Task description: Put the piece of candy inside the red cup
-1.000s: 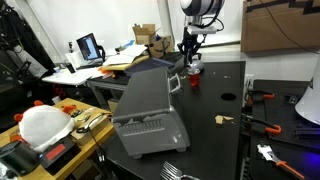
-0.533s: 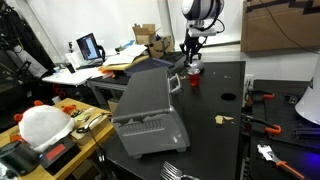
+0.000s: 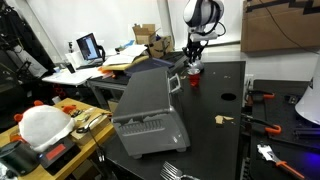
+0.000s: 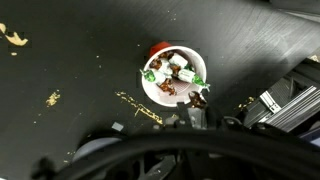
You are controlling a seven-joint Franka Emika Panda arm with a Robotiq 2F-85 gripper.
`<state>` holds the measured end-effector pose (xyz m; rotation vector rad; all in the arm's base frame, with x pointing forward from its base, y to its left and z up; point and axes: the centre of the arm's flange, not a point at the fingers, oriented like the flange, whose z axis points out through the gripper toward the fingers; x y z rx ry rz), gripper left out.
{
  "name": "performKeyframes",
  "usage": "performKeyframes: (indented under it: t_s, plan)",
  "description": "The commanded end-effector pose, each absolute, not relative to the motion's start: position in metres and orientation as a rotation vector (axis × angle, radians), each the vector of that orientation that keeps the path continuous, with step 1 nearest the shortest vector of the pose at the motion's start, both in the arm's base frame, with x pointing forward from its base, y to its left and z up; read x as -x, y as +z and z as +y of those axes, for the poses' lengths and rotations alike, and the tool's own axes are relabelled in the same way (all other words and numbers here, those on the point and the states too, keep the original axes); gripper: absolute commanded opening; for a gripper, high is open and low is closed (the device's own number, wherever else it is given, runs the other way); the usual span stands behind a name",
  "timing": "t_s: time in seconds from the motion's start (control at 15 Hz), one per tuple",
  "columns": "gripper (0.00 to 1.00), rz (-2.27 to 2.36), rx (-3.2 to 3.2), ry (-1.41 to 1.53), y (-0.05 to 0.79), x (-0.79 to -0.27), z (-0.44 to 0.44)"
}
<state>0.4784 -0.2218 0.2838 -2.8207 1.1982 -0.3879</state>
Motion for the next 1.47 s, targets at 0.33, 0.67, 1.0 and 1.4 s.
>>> performKeyframes:
  t_s: [0.33, 0.67, 1.0, 1.4]
  plan:
    - [0.48, 1.241, 2.845, -0.399, 0.275, -0.475, -0.224]
    - [0.78, 1.249, 2.834, -0.388, 0.275, -0.474, -0.223]
    - [1.0, 1.211, 2.828, -0.358, 0.289, -0.464, -0.211]
    - [1.0, 1.078, 2.887, -0.291, 0.32, -0.452, -0.187]
